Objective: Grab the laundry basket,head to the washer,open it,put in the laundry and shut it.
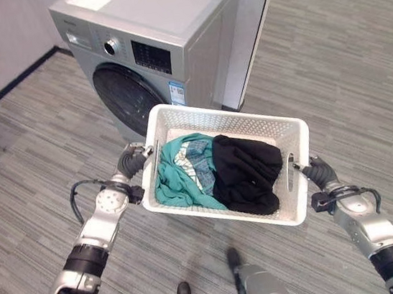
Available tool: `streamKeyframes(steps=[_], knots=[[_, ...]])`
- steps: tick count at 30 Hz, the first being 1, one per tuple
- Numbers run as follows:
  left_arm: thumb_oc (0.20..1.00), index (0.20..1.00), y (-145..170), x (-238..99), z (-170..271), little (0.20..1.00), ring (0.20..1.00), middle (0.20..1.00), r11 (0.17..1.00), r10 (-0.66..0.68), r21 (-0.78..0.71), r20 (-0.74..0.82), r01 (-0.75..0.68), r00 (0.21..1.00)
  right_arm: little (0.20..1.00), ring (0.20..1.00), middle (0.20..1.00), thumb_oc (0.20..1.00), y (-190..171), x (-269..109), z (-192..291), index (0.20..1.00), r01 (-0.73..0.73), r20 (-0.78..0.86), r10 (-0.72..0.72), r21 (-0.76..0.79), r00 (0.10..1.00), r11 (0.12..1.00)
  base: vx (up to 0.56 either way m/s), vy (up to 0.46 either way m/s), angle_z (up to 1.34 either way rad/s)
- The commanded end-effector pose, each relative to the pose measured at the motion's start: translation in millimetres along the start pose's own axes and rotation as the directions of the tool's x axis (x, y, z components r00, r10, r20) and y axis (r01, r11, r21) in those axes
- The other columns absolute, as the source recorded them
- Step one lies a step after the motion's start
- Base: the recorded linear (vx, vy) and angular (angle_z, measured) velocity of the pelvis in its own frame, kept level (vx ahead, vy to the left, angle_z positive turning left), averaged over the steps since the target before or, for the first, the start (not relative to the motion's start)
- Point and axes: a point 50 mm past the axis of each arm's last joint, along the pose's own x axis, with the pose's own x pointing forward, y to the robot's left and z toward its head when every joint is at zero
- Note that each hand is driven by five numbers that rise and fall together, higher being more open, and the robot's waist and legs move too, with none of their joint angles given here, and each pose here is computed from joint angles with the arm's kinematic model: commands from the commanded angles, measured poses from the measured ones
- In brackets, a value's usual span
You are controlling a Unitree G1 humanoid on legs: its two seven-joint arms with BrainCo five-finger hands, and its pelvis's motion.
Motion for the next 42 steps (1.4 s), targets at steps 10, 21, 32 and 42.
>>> streamKeyframes(steps=[10, 21, 32, 42], knots=[[0.2, 0.2, 48.6, -3.3, 26.4, 0.2, 0.2, 0.2, 0.985, 0.172, -0.024, 0.142, -0.17, 0.975, 0.2, 0.2, 0.2, 0.2, -49.4, -16.3, 62.1, 0.2, 0.083, 0.276, -0.079, -0.001, 0.958, 0.997, 0.26, -0.022, 0.18], [0.2, 0.2, 52.2, 4.6, 35.5, 0.2, 0.2, 0.2, 0.979, 0.201, -0.062, 0.154, -0.194, 0.967, 0.2, 0.2, 0.2, 0.2, -44.6, -21.6, 45.3, 0.2, 0.139, 0.25, -0.15, 0.062, 0.957, 0.988, 0.14, 0.065, -0.41], [0.2, 0.2, 77.2, -18.1, 15.6, 0.2, 0.2, 0.2, 0.959, 0.285, -0.031, 0.112, -0.283, 0.952, 0.2, 0.2, 0.2, 0.2, -62.5, -12.0, 75.8, 0.2, 0.144, 0.298, -0.156, 0.061, 0.942, 0.988, 0.13, 0.261, -0.73], [0.2, 0.2, 91.0, -26.8, 11.4, 0.2, 0.2, 0.2, 0.949, 0.31, 0.018, 0.114, -0.314, 0.944, 0.2, 0.2, 0.2, 0.2, -77.8, -3.8, 89.2, 0.2, 0.233, 0.31, -0.257, 0.113, 0.915, 0.966, -0.03, 0.341, -0.34]])
